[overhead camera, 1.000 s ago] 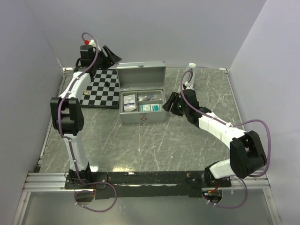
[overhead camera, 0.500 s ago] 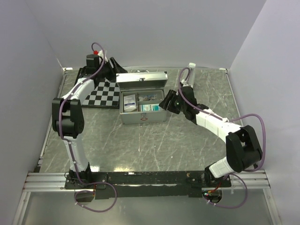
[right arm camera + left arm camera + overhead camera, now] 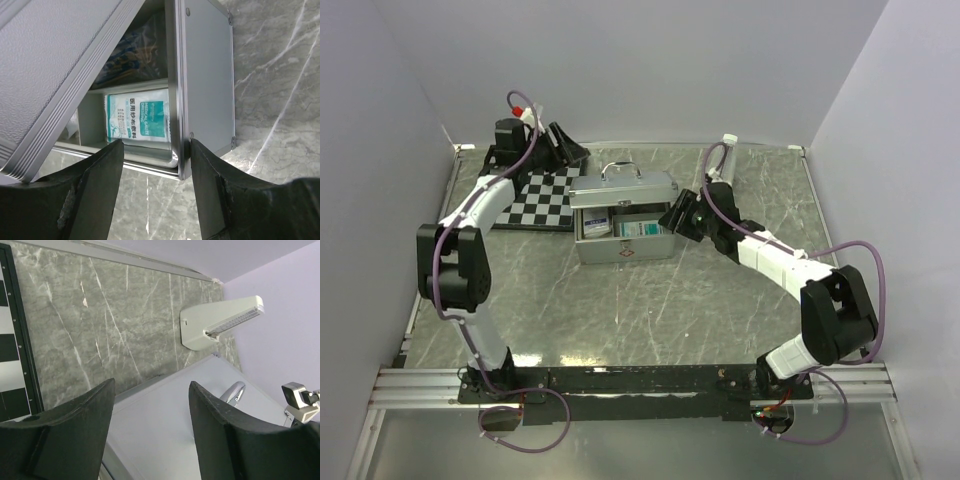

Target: Organize the medicine kit

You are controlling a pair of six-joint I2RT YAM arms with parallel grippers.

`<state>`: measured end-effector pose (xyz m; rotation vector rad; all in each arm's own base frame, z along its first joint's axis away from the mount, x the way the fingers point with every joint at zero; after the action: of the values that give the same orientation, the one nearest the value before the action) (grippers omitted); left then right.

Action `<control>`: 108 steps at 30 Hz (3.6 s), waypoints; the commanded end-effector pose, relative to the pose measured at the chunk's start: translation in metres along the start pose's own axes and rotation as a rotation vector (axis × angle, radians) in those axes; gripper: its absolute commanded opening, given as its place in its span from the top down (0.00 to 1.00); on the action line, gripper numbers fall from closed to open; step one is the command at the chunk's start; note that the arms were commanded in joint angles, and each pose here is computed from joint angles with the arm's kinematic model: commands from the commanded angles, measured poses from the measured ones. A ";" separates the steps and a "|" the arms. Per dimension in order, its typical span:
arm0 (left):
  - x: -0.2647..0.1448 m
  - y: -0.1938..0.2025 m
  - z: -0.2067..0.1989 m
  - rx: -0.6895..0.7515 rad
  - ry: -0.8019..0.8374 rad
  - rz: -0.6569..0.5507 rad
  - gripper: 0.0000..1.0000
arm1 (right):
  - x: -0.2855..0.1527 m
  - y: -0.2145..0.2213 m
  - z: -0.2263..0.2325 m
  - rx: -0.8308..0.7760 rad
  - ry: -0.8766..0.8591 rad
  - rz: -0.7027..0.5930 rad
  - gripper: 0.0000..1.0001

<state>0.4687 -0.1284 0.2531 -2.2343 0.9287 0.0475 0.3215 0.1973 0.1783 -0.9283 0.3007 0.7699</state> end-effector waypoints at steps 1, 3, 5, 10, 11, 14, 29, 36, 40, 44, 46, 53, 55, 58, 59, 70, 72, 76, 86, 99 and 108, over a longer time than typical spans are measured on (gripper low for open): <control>-0.015 -0.006 -0.021 0.042 0.052 -0.043 0.34 | -0.010 -0.005 0.008 0.016 -0.050 -0.032 0.38; -0.019 -0.005 -0.022 0.044 0.052 -0.052 0.34 | -0.012 0.002 0.002 0.015 -0.040 -0.023 0.38; -0.020 -0.002 -0.020 0.038 0.049 -0.048 0.34 | -0.015 0.008 -0.001 0.016 -0.043 -0.014 0.38; -0.024 0.006 -0.019 0.029 0.046 -0.040 0.34 | -0.019 0.020 -0.009 0.020 -0.037 0.005 0.38; -0.024 0.007 -0.019 0.027 0.043 -0.039 0.34 | -0.019 0.022 -0.010 0.020 -0.036 0.008 0.38; -0.028 0.008 -0.020 0.030 0.038 -0.043 0.34 | -0.023 0.024 -0.012 0.014 -0.034 0.010 0.38; -0.011 -0.021 0.008 0.067 -0.225 -0.130 0.31 | -0.065 0.061 0.006 -0.264 -0.235 0.030 0.36; 0.049 -0.020 0.014 0.142 -0.259 0.011 0.30 | -0.080 0.059 0.012 -0.338 -0.260 -0.009 0.36; 0.078 -0.005 -0.007 0.244 -0.192 0.091 0.29 | -0.083 0.056 0.013 -0.343 -0.255 -0.024 0.37; 0.097 0.006 -0.019 0.346 -0.105 0.145 0.28 | -0.091 0.063 0.007 -0.328 -0.242 -0.006 0.37; 0.102 0.021 -0.017 0.386 -0.100 0.199 0.29 | -0.095 0.064 0.005 -0.325 -0.230 -0.008 0.37; 0.092 0.074 -0.011 0.429 -0.127 0.320 0.33 | -0.105 0.058 0.008 -0.315 -0.233 -0.043 0.37; 0.085 0.082 -0.014 0.420 -0.104 0.336 0.34 | -0.106 0.057 0.009 -0.310 -0.228 -0.048 0.37; 0.075 0.089 -0.018 0.408 -0.093 0.346 0.35 | -0.107 0.055 0.009 -0.306 -0.223 -0.060 0.37; 0.072 0.092 -0.019 0.403 -0.096 0.352 0.34 | -0.107 0.054 0.010 -0.305 -0.225 -0.065 0.37; 0.043 0.143 -0.022 0.346 -0.135 0.448 0.36 | -0.101 0.078 0.012 -0.340 -0.356 -0.024 0.37; 0.037 0.145 -0.024 0.315 -0.135 0.423 0.36 | -0.100 0.089 0.008 -0.350 -0.377 -0.010 0.37; 0.026 0.151 -0.022 0.242 -0.170 0.387 0.36 | -0.102 0.106 0.007 -0.370 -0.422 -0.013 0.36; 0.004 0.163 -0.008 0.132 -0.274 0.299 0.36 | -0.081 0.104 0.000 -0.331 -0.319 -0.032 0.36; -0.002 0.153 -0.011 0.151 -0.324 0.288 0.37 | -0.066 0.072 -0.008 -0.308 -0.288 -0.082 0.37; -0.022 0.124 -0.029 0.156 -0.344 0.116 0.32 | -0.080 0.099 0.010 -0.409 -0.611 -0.118 0.36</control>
<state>0.3705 -0.1988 0.1679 -1.8955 0.9404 0.4513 0.2033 0.1894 0.1420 -1.0632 -0.1186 1.0212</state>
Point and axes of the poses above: each gripper's point midway between its finger pads, its own x axis out along the fingers, its own z axis along the line the jaws close on, y = z × x, the point moved 6 cm from there along -x, back along the fingers, and after that the axes turned 5 degrees about -x, right-handed, at the moved point
